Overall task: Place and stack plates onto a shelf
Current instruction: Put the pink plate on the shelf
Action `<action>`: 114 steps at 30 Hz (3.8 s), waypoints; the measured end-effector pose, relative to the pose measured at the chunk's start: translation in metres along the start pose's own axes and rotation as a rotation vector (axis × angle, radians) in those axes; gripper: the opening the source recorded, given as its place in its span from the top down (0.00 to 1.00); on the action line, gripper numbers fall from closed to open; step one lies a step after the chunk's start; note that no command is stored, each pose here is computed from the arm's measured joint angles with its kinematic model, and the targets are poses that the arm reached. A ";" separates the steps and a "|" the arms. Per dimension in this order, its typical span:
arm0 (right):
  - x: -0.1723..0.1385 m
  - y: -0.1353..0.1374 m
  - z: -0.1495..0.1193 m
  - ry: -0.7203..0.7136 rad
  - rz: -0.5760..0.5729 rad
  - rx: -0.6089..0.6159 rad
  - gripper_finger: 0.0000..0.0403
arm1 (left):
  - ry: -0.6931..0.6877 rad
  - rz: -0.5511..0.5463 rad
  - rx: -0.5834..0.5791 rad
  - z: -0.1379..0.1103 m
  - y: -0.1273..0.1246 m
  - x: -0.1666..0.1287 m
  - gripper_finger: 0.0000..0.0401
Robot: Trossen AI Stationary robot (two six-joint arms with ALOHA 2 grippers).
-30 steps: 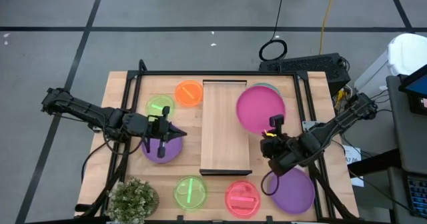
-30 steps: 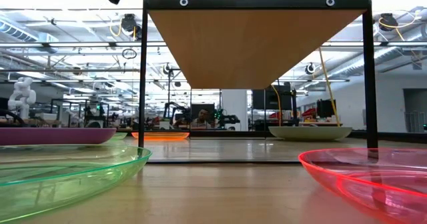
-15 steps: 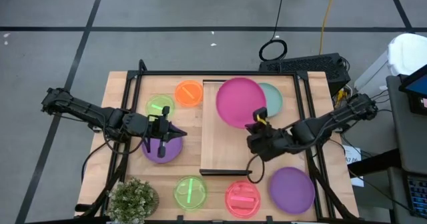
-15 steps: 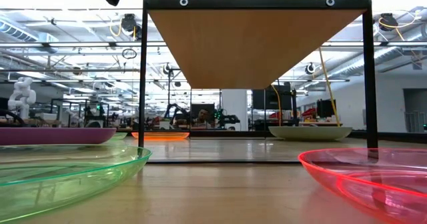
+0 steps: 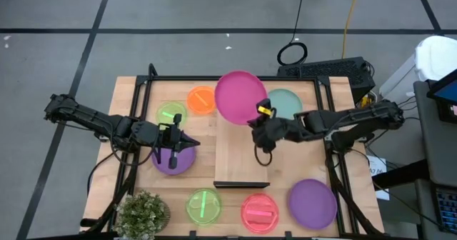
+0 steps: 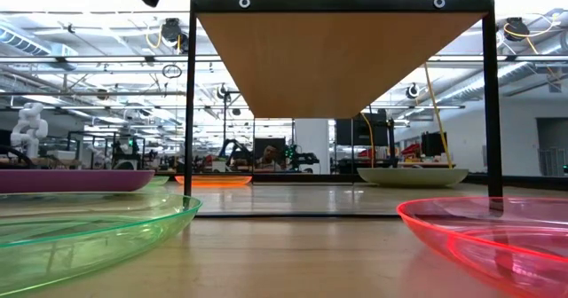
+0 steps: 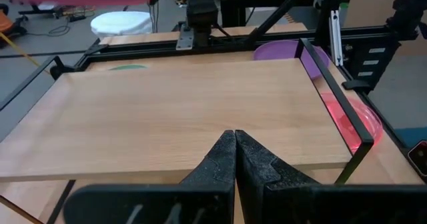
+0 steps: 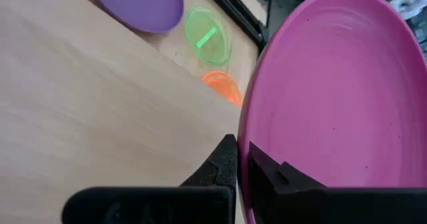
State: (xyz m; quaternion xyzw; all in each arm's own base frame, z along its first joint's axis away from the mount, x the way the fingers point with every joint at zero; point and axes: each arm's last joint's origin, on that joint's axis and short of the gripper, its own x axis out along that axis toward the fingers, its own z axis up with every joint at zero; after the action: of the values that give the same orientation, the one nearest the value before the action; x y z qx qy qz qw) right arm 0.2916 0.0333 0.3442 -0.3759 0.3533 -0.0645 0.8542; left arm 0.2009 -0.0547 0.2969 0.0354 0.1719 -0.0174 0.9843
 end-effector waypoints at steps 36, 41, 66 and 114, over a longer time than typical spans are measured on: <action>0.059 0.052 -0.061 0.047 0.102 0.063 1.00 | -0.006 0.001 0.005 0.001 0.000 0.000 1.00; 0.059 0.052 -0.061 0.043 0.100 0.063 1.00 | -0.006 0.001 0.004 0.001 0.000 0.000 1.00; 0.058 0.051 -0.054 -0.022 0.096 0.060 0.82 | -0.007 0.002 0.005 0.001 0.000 0.000 1.00; 0.058 0.055 -0.059 0.016 0.152 0.035 0.96 | 0.014 0.002 -0.006 -0.001 0.000 0.000 1.00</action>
State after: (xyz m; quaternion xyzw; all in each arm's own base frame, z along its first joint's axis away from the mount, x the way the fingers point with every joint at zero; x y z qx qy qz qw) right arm 0.2874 0.0155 0.2468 -0.3324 0.3863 -0.0085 0.8603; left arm 0.2004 -0.0545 0.2955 0.0329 0.1789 -0.0155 0.9832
